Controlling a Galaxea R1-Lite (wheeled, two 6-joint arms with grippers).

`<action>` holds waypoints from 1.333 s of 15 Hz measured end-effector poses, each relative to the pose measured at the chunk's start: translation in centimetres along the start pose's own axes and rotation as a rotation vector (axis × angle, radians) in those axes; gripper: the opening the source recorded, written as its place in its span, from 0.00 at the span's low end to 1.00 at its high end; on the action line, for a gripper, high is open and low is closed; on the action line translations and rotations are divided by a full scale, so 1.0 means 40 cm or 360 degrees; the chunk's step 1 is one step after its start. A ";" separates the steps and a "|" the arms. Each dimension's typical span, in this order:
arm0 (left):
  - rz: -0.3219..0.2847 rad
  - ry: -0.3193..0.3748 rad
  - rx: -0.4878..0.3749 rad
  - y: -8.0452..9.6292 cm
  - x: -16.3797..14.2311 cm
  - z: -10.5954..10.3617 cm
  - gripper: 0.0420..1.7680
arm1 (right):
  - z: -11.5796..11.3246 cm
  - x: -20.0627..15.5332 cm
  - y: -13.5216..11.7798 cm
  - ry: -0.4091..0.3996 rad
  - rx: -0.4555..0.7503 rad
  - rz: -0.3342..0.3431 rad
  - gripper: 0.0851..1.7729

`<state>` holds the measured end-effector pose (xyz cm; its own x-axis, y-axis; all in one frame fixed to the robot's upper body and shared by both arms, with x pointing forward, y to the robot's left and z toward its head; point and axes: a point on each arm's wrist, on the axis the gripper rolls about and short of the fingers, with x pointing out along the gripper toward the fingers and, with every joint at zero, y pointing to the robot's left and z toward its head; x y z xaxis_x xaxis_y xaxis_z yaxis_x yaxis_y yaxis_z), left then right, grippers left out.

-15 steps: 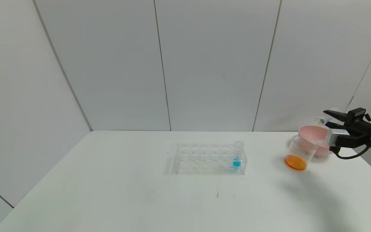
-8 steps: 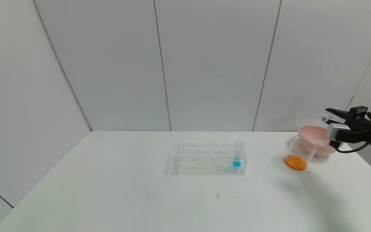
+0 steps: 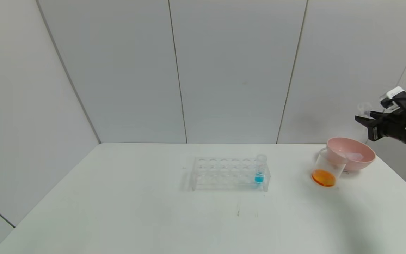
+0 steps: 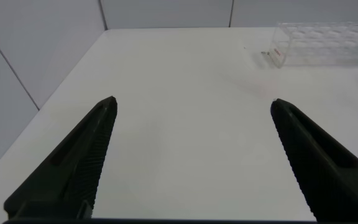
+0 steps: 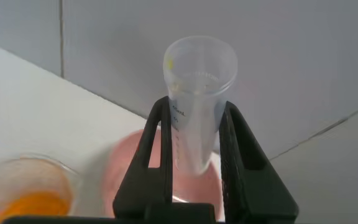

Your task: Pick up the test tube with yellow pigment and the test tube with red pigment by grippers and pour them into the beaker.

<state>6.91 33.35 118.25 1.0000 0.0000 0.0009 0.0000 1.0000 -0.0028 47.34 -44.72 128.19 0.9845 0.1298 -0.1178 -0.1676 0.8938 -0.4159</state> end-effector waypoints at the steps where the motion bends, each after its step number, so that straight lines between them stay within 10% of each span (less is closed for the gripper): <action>1: 0.0000 0.0000 0.0001 0.000 0.000 0.000 1.00 | -0.008 -0.001 0.002 0.0021 0.0238 -0.0002 0.25; 3: 0.0000 0.0000 0.0000 0.000 0.000 0.000 1.00 | -0.038 -0.001 0.007 0.0073 0.0533 -0.0005 0.25; 9: 0.0000 0.0000 0.0000 0.000 0.000 0.000 1.00 | -0.148 -0.010 -0.017 0.0192 0.0614 -0.0077 0.25; 20: 0.0000 0.0000 0.0000 0.000 0.000 0.000 1.00 | -0.125 -0.023 -0.024 0.0166 0.0553 -0.0087 0.78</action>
<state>6.91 33.35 118.25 1.0000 0.0000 0.0009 0.0000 1.0000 -0.0028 46.34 -47.82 124.19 0.9780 0.0491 -0.2028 -0.0696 0.9930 -0.0954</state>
